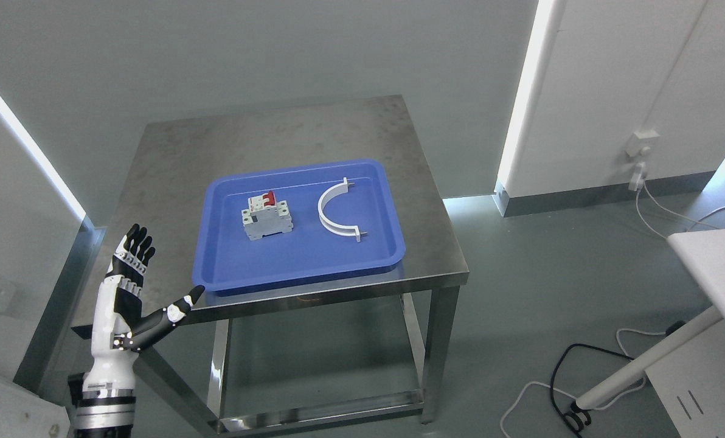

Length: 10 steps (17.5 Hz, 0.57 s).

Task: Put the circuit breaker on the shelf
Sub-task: 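Raise the open left hand toward the blue tray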

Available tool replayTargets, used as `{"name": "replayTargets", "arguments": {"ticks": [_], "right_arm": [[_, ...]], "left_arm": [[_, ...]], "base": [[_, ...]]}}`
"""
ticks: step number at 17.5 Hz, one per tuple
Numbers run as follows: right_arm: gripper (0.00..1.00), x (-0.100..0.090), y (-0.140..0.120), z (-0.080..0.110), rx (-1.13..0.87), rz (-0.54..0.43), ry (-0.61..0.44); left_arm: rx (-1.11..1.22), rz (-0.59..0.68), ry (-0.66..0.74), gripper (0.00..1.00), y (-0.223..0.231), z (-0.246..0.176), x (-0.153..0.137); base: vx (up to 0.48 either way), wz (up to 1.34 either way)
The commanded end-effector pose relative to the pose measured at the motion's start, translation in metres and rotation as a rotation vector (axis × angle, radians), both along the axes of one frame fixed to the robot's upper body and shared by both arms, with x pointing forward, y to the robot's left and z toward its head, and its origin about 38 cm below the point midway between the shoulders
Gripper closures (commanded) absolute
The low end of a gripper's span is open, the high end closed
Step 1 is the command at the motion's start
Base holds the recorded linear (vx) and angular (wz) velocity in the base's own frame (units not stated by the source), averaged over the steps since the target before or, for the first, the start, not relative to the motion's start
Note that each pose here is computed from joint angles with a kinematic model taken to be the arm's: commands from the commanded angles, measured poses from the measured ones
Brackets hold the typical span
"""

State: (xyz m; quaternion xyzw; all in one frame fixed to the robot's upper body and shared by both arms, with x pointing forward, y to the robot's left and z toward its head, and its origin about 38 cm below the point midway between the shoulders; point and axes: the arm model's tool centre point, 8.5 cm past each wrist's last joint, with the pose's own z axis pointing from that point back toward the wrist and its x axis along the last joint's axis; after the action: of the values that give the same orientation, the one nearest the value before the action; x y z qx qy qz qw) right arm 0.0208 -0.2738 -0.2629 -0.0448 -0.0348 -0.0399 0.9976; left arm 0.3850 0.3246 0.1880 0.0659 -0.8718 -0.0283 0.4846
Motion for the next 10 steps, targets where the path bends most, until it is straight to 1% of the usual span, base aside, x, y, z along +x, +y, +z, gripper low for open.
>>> {"name": "replayTargets", "arguments": {"ticks": [1, 3, 5, 6, 8, 10], "right_arm": [[0.00, -0.001, -0.011, 0.001, -0.018, 0.001, 0.002], [0.00, 0.000, -0.011, 0.001, -0.018, 0.001, 0.000], [0.00, -0.001, -0.011, 0.001, -0.018, 0.001, 0.002], [0.00, -0.001, -0.011, 0.001, -0.018, 0.001, 0.002], [0.00, 0.000, -0.011, 0.001, -0.018, 0.001, 0.000], [0.00, 0.000, -0.011, 0.001, -0.018, 0.001, 0.000]], "left_arm": [[0.050, -0.034, 0.004, 0.00, -0.002, 0.007, 0.007], [0.108, -0.058, -0.003, 0.00, 0.007, 0.030, 0.021], [0.181, -0.083, -0.012, 0.00, 0.019, 0.073, 0.046], [0.226, -0.095, 0.001, 0.00, 0.019, 0.088, 0.056], [0.404, -0.151, 0.063, 0.00, -0.004, 0.104, 0.082], [0.560, -0.171, 0.135, 0.01, -0.024, 0.105, 0.103]], "base": [[0.000, 0.00], [0.000, 0.00], [0.000, 0.00], [0.000, 0.00], [0.000, -0.03], [0.003, -0.02]]}}
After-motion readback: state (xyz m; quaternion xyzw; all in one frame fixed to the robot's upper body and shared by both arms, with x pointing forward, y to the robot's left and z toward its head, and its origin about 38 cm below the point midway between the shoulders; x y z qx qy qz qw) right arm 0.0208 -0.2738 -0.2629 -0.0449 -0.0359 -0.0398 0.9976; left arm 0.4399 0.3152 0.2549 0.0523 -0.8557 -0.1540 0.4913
